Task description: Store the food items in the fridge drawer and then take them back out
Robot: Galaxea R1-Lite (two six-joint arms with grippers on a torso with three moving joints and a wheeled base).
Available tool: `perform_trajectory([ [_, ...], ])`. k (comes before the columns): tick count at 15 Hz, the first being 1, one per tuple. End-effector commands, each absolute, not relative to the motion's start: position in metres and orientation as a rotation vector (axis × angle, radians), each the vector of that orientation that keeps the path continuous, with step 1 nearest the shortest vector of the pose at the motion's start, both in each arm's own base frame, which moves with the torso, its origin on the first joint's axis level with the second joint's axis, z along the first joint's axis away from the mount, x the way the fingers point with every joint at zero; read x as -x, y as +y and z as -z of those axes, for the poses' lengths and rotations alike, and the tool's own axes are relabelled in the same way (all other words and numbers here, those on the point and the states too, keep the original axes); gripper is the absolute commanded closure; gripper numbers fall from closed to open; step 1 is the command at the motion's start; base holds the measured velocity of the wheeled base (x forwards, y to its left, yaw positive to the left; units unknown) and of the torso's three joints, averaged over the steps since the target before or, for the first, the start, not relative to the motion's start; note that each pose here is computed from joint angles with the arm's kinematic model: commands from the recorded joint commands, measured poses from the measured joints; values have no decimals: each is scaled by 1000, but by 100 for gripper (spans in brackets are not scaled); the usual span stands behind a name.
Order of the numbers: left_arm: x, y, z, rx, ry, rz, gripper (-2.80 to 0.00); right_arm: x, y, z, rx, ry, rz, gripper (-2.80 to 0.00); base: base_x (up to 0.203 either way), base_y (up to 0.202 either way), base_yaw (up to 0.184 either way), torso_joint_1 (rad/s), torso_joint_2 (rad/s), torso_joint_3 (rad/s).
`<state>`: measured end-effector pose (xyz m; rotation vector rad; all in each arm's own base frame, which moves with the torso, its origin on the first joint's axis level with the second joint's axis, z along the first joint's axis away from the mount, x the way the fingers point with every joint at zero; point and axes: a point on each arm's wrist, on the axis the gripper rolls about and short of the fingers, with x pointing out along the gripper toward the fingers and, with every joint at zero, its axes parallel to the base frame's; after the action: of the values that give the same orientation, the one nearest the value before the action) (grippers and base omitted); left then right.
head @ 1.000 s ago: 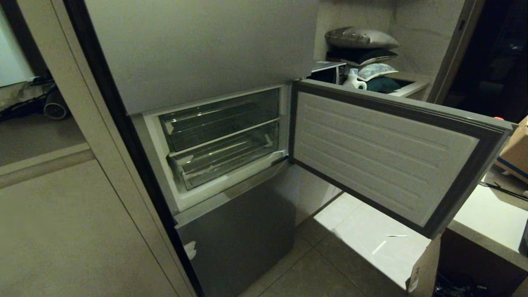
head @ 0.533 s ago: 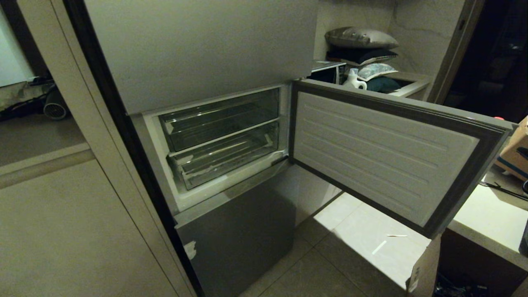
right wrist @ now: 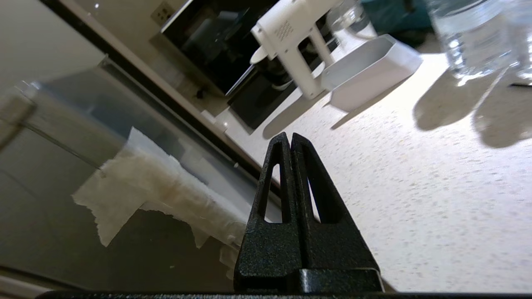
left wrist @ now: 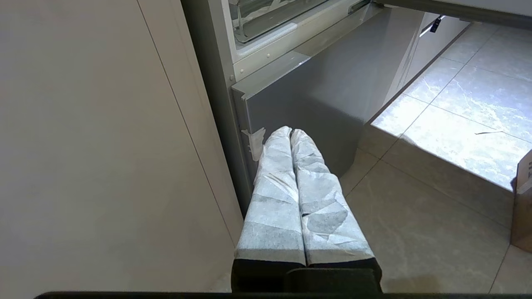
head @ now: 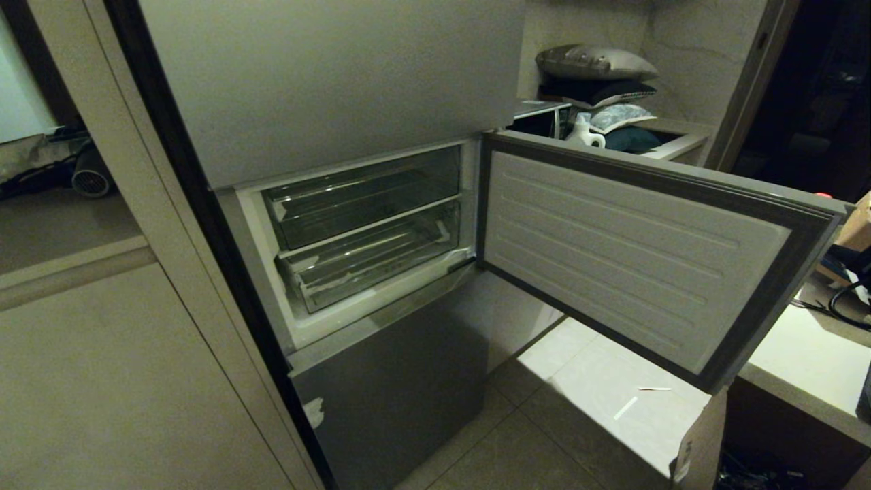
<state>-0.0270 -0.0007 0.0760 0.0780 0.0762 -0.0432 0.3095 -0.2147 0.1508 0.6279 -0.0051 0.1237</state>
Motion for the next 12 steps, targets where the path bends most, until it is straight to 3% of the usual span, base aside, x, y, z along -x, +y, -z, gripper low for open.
perform_trajectory([
  [1, 27, -1, -76, -79, 78, 44, 0, -312, -210, -148, -633, 6, -145, 0, 0, 0, 0, 0, 0, 0],
  [12, 27, -1, -76, -79, 78, 43, 0, -273, -179, -136, -640, 69, -251, 0, 0, 0, 0, 0, 0, 0],
])
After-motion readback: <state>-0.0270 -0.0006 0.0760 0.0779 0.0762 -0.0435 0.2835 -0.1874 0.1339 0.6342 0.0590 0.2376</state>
